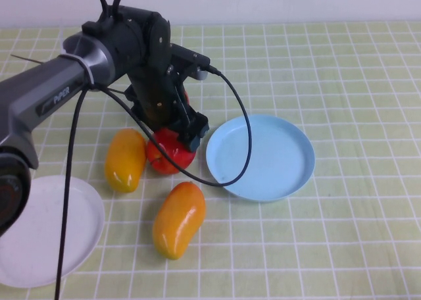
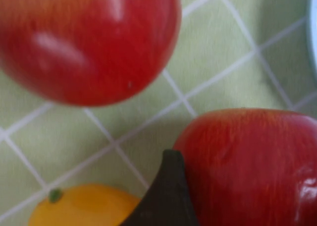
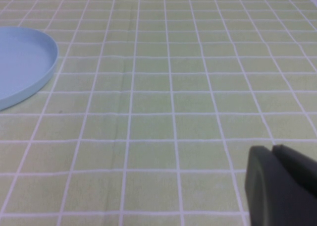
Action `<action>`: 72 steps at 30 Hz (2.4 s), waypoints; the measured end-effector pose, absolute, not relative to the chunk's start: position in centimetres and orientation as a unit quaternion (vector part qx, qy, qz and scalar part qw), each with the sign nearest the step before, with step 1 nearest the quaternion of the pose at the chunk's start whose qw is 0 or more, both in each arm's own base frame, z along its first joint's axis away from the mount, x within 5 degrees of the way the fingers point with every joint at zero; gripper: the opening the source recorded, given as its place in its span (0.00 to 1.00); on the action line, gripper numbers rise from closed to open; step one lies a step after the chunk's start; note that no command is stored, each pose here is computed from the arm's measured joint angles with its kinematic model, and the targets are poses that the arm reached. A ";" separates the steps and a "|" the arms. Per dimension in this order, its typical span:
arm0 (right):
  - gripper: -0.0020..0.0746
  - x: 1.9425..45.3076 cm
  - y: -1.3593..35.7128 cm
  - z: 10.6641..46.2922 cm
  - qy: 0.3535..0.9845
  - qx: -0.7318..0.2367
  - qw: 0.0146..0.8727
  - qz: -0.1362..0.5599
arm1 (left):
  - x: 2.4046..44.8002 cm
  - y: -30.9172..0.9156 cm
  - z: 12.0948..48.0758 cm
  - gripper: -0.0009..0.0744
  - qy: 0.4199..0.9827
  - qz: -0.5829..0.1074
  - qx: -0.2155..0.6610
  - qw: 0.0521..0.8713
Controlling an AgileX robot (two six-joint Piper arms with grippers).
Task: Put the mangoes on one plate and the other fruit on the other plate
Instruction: Put one type of fruit in the left plate
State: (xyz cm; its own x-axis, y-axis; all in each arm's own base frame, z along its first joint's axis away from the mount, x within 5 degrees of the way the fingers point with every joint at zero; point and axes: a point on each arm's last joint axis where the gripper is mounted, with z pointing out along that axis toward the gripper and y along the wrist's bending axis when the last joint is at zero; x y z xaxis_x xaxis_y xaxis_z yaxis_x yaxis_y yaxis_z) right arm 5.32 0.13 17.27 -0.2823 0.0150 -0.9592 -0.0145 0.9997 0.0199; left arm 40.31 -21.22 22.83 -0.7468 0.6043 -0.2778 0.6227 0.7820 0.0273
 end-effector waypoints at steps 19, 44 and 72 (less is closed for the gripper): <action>0.01 5.3 0.1 17.3 0.801 0.000 0.599 0.012 | 31.4 -15.1 36.6 0.80 0.923 0.027 0.310 0.226; 0.01 5.3 0.1 17.3 0.801 0.000 0.599 0.012 | 25.6 -3.9 25.2 0.81 0.981 0.068 0.150 0.100; 0.01 5.3 0.1 17.3 0.801 0.000 0.599 0.012 | 30.4 -6.7 30.9 0.90 0.962 -0.028 0.129 0.237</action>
